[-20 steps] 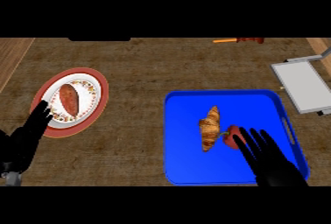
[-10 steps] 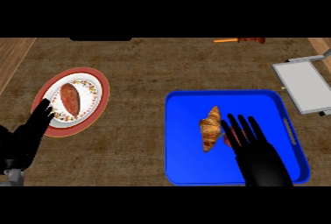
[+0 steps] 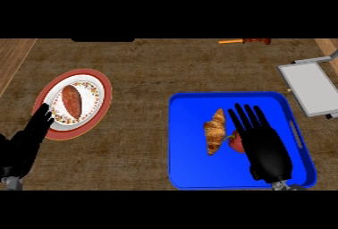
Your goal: Pick the bell pepper from the tray and place it in the tiered shelf
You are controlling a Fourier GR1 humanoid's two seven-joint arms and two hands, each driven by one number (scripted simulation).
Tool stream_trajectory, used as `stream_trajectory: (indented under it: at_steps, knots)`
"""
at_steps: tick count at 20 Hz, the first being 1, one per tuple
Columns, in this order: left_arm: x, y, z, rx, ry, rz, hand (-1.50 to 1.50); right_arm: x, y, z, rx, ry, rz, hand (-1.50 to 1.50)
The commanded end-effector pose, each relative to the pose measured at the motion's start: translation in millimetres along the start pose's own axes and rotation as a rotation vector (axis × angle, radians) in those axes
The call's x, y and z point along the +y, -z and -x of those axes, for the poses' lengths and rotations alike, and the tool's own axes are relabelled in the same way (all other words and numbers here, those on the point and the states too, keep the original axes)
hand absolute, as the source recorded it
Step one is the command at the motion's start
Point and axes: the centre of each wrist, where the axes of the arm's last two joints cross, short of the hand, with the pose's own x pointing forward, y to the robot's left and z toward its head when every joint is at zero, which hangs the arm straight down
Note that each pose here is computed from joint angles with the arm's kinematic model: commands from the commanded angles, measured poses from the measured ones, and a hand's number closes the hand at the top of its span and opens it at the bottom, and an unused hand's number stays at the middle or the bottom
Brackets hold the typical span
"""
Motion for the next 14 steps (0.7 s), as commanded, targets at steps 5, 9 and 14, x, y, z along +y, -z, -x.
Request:
stream_trajectory:
  at_steps: [5, 9, 14]
  knots:
    - [-7.1, -12.3, -6.5, -0.017, -0.018, 0.000, 0.00, 36.2, 20.4, 4.0, -0.029, 0.002, 0.017, -1.50]
    - [-3.7, 11.6, 5.2, 0.010, -0.013, -0.001, 0.00, 33.0, 19.2, 8.2, -0.030, -0.007, -0.003, -1.50]
    - [3.9, 4.9, -2.1, -0.001, -0.005, -0.005, 0.00, 46.0, 40.6, 23.9, -0.015, 0.005, -0.039, -1.50]
